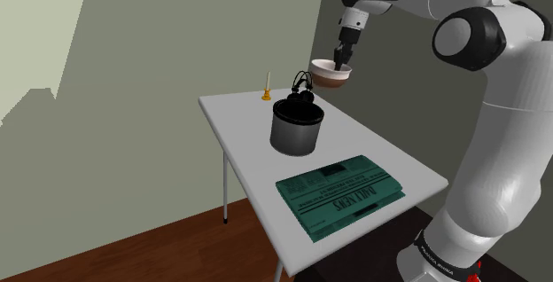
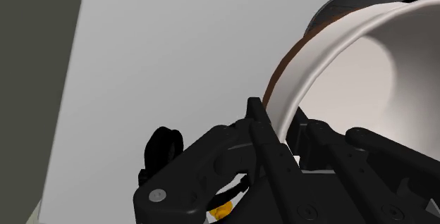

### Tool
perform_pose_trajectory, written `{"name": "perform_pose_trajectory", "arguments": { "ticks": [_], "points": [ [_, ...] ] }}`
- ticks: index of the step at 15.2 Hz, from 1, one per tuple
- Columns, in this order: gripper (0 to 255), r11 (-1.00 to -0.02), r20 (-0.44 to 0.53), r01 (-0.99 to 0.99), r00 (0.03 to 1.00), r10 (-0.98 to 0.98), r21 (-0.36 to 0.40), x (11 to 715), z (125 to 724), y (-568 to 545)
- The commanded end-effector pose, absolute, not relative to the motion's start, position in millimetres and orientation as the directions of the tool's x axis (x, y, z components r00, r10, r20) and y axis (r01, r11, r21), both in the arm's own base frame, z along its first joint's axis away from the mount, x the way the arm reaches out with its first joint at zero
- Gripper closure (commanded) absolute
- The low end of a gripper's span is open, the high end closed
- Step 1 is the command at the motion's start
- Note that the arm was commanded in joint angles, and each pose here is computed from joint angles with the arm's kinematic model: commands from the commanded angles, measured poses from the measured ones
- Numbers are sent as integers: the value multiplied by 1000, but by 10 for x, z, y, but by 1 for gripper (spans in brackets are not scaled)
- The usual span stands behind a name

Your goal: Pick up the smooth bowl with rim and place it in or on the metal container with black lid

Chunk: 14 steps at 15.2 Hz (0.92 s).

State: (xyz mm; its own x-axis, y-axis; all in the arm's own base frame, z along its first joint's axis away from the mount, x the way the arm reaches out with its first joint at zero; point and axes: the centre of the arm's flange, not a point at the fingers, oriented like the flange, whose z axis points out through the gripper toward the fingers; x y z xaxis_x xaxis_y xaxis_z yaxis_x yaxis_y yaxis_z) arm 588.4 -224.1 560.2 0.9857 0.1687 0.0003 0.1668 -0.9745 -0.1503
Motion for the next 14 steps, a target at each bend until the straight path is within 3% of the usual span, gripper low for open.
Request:
{"name": "perform_pose_trajectory", "arguments": {
  "ticks": [1,14],
  "points": [
    [255,-974,0,167,986,169,-150,5885,5711,-2238],
    [255,-974,0,167,986,169,-150,5623,5891,-682]
  ]
}}
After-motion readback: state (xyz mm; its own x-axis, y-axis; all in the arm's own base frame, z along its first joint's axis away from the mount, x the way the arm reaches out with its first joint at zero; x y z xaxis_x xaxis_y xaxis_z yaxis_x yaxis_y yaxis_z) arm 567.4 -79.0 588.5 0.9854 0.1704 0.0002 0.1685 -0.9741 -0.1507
